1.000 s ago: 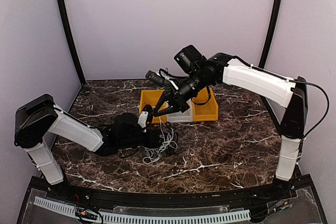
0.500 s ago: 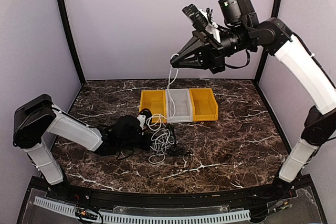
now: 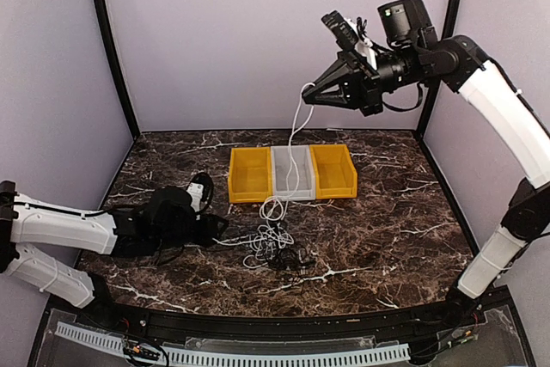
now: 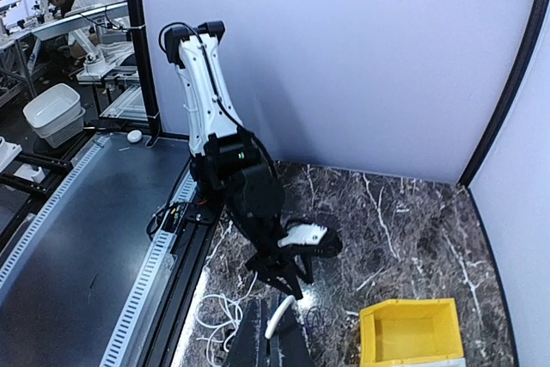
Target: Untangle the cables
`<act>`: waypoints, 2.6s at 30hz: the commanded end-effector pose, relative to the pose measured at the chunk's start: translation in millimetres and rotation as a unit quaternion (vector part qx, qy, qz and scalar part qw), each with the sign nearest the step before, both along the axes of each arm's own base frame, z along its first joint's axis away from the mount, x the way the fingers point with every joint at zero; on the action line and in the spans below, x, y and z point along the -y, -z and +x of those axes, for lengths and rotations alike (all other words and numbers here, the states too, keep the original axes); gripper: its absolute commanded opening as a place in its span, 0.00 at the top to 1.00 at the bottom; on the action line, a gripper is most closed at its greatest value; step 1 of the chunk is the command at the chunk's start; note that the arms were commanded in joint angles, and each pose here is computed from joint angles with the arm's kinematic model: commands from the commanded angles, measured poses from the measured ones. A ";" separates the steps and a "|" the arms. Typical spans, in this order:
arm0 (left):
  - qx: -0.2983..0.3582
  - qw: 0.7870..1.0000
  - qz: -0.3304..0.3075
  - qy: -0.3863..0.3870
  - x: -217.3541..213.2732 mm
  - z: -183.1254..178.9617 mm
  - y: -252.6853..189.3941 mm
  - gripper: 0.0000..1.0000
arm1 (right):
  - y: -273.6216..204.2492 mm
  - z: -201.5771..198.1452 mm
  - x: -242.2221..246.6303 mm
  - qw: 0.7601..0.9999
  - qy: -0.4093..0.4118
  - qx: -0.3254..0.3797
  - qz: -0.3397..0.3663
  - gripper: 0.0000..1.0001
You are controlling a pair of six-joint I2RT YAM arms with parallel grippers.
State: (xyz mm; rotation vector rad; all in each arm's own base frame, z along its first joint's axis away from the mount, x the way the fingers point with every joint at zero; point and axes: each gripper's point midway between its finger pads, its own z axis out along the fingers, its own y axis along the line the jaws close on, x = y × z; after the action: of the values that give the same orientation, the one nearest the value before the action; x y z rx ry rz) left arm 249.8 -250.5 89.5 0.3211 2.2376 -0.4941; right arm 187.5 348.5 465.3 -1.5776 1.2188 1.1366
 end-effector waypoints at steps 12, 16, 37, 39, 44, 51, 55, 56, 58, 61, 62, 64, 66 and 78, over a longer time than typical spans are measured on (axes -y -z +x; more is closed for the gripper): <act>0.175 0.961 -0.162 0.138 72.0 -11.6 -156.5 0.35 | 101.2 10.2 -34.5 0.994 -0.009 -0.068 -0.085 1.00; 0.170 0.957 -0.160 0.173 105.3 -9.7 -156.3 0.35 | 106.3 2.3 -43.5 0.993 -0.023 -0.069 -0.094 1.00; 0.119 0.985 -0.117 0.049 93.9 14.9 -123.5 0.37 | 115.3 -6.1 -50.3 0.991 -0.025 -0.062 -0.113 1.00; 0.115 0.988 -0.100 0.000 64.8 15.0 -123.2 0.34 | 115.9 -6.2 -49.7 0.991 -0.024 -0.061 -0.114 1.00; 0.160 0.979 -0.120 0.041 42.7 -8.5 -144.2 0.32 | 115.9 -3.7 -50.3 0.991 -0.018 -0.059 -0.117 1.00; 0.227 0.945 -0.165 0.170 68.4 -39.0 -182.4 0.29 | 119.7 0.4 -52.6 0.991 -0.011 -0.058 -0.123 1.00; 0.244 0.933 -0.176 0.197 90.0 -36.9 -194.8 0.30 | 119.2 1.4 -52.9 0.990 -0.009 -0.058 -0.124 1.00; 0.246 0.933 -0.174 0.197 94.6 -33.9 -192.7 0.30 | 119.1 1.5 -52.9 0.990 -0.009 -0.058 -0.125 1.00; 0.251 0.933 -0.170 0.192 101.2 -27.1 -194.1 0.31 | 117.7 1.3 -52.4 0.991 -0.008 -0.057 -0.124 1.00; 0.256 0.938 -0.165 0.163 107.3 -11.6 -198.0 0.33 | 117.9 1.0 -52.0 0.991 -0.008 -0.057 -0.124 1.00; 0.254 0.942 -0.160 0.153 111.4 -4.7 -194.8 0.34 | 116.9 0.1 -51.8 0.991 -0.010 -0.057 -0.122 1.00; 0.250 0.949 -0.148 0.121 115.9 11.0 -188.3 0.35 | 113.1 -2.2 -51.3 0.991 -0.015 -0.054 -0.119 1.00; 0.239 0.956 -0.131 0.105 125.7 24.6 -171.5 0.36 | 101.6 -6.9 -49.8 0.993 -0.026 -0.045 -0.108 1.00; 0.063 0.986 -0.072 0.138 171.7 24.1 -14.3 0.40 | -38.3 6.6 -3.9 0.992 0.045 0.117 0.026 1.00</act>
State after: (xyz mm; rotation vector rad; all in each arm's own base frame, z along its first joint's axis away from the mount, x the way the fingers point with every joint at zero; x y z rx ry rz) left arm 281.3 -413.9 116.8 0.5729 1.9455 -0.7191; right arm 188.8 380.4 437.6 -1.6589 1.2439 1.0121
